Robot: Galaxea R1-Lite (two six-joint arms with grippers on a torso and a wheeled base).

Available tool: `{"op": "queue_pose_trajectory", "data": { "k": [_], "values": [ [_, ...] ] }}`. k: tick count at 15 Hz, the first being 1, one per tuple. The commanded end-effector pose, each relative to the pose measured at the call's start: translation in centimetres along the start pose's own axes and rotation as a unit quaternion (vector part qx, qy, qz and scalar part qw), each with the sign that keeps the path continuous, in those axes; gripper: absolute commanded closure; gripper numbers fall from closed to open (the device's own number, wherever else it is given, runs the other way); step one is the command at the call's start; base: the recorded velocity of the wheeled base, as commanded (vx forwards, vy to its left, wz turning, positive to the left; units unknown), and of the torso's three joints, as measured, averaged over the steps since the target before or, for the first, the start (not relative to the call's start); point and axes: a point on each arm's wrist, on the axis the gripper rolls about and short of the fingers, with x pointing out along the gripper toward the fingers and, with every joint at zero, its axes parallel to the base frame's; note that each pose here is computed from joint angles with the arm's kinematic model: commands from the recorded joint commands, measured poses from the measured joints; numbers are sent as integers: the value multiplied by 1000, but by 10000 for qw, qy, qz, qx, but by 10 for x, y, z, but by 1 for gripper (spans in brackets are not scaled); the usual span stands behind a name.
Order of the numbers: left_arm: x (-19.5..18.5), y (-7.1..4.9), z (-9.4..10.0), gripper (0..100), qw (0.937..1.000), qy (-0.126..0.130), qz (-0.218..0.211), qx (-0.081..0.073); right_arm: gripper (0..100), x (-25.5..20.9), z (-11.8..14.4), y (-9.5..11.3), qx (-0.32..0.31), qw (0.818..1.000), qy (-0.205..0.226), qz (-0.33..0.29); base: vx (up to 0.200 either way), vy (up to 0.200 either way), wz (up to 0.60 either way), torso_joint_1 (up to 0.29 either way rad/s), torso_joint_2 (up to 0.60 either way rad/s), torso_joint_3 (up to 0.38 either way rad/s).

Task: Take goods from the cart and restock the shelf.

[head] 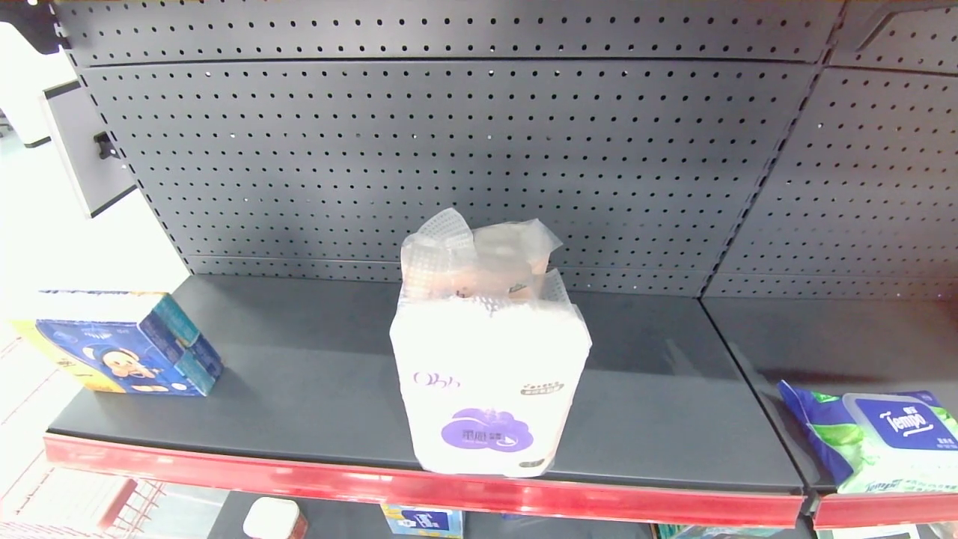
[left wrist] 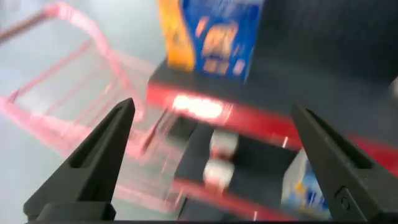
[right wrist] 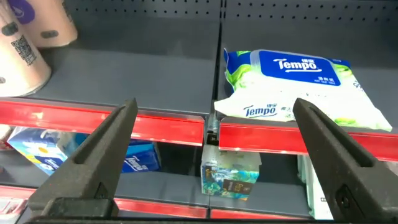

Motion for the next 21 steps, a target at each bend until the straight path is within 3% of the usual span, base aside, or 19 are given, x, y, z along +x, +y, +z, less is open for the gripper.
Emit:
{"op": "queue_pose_trajectory", "data": {
  "k": [1,2,4,5,6,9,10,11,12,16,18,20,21],
  "values": [
    [8,-6,-34,0,9934,216,-1055,386,0,0,0,0,-2,10000,1,3,0,0,0,0,0,0],
    [8,-7,-35,0,9880,207,-1454,487,0,0,0,0,-2,10000,-6,3,0,0,0,0,0,0],
    [7,-9,-39,0,9828,408,-1755,412,0,0,0,0,-2,10000,1,3,0,0,0,0,0,0],
    [7,-9,-39,0,9831,483,-1744,290,0,0,0,0,-2,10000,-6,3,0,0,0,0,0,0],
    [9,-8,-38,0,9853,582,-1580,288,0,0,0,0,-2,10000,-6,3,0,0,0,0,0,0],
    [8,-7,-38,0,9889,531,-1346,343,0,0,0,0,-2,10000,-6,3,0,0,0,0,0,0],
    [7,-7,-38,0,9876,422,-1406,554,0,0,0,0,-2,10000,-6,3,0,0,0,0,0,0],
    [7,-8,-39,0,9827,396,-1643,760,0,0,0,0,-2,10000,1,3,0,0,0,0,0,0],
    [7,-9,-39,0,9791,364,-1840,793,0,0,0,0,-2,10000,-6,3,0,0,0,0,0,0],
    [6,-9,-39,0,9756,354,-2021,787,0,0,0,0,-2,10000,-6,3,0,0,0,0,0,0],
    [7,-8,-39,0,9618,338,-2610,760,0,0,0,0,-2,10000,-6,3,0,0,0,0,0,0],
    [6,-7,-39,0,9637,298,-2540,765,0,0,0,0,-2,10000,-6,3,0,0,0,0,0,0],
    [2,-5,-40,0,9719,42,-2236,734,0,0,0,0,6,10000,1,3,0,0,0,0,0,0]
  ]
}}
